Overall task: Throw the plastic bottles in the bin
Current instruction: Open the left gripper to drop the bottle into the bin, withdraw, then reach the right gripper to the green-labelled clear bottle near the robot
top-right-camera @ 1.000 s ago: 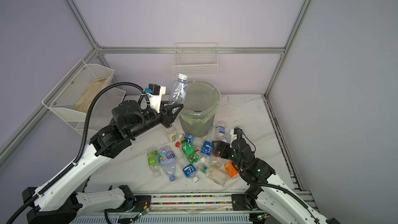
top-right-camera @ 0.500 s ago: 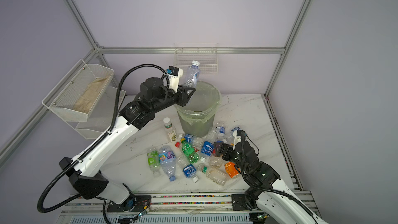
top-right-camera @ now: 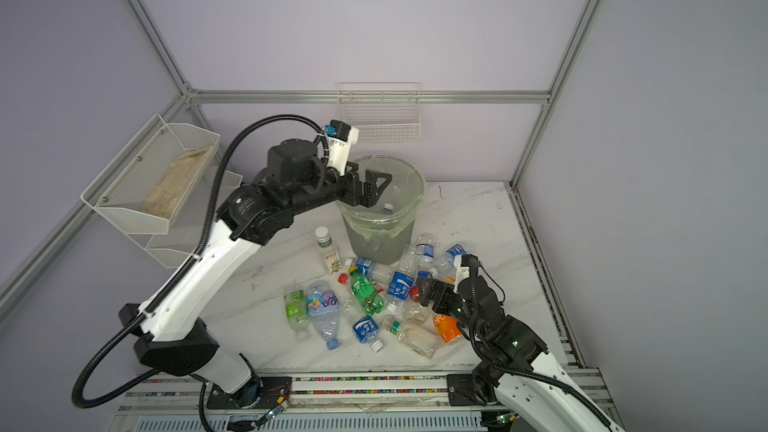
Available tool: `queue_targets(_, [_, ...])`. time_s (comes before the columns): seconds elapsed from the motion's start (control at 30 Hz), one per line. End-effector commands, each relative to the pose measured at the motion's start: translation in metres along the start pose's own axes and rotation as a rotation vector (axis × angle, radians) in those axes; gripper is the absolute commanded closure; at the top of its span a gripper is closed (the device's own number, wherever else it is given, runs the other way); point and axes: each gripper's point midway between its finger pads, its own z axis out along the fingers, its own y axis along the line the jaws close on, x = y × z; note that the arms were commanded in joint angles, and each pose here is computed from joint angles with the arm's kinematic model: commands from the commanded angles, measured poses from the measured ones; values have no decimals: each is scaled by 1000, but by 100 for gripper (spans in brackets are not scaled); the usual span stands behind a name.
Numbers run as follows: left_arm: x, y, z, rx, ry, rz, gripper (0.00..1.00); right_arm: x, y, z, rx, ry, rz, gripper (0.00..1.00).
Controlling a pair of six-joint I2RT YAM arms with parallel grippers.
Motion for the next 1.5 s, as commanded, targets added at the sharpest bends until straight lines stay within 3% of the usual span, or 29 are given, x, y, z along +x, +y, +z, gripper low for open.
queue_targets(0.0, [-54, -11, -73, 51, -204, 29, 0, -3, 7, 4, -12, 4, -5, 3])
queue_targets(0.13, [-35, -7, -103, 54, -210, 30, 0, -8, 7, 0, 33, 18, -83, 3])
queue_targets(0.37, [20, 12, -143, 31, -196, -14, 0, 6, 17, 3, -17, 102, -125, 4])
queue_targets(0.6, [80, 35, -162, -24, -138, -61, 0, 21, 19, 10, 2, 196, -178, 6])
queue_targets(0.73, [107, 45, -167, -53, -92, -69, 0, 27, 23, 9, 86, 223, -269, 6])
queue_targets(1.07, [136, 53, -168, -75, -30, -68, 0, 123, 47, 24, 274, 380, -539, 3])
queue_targets(1.47, [164, 60, -170, -84, 6, -88, 0, 127, -15, -4, 456, 363, -424, 4])
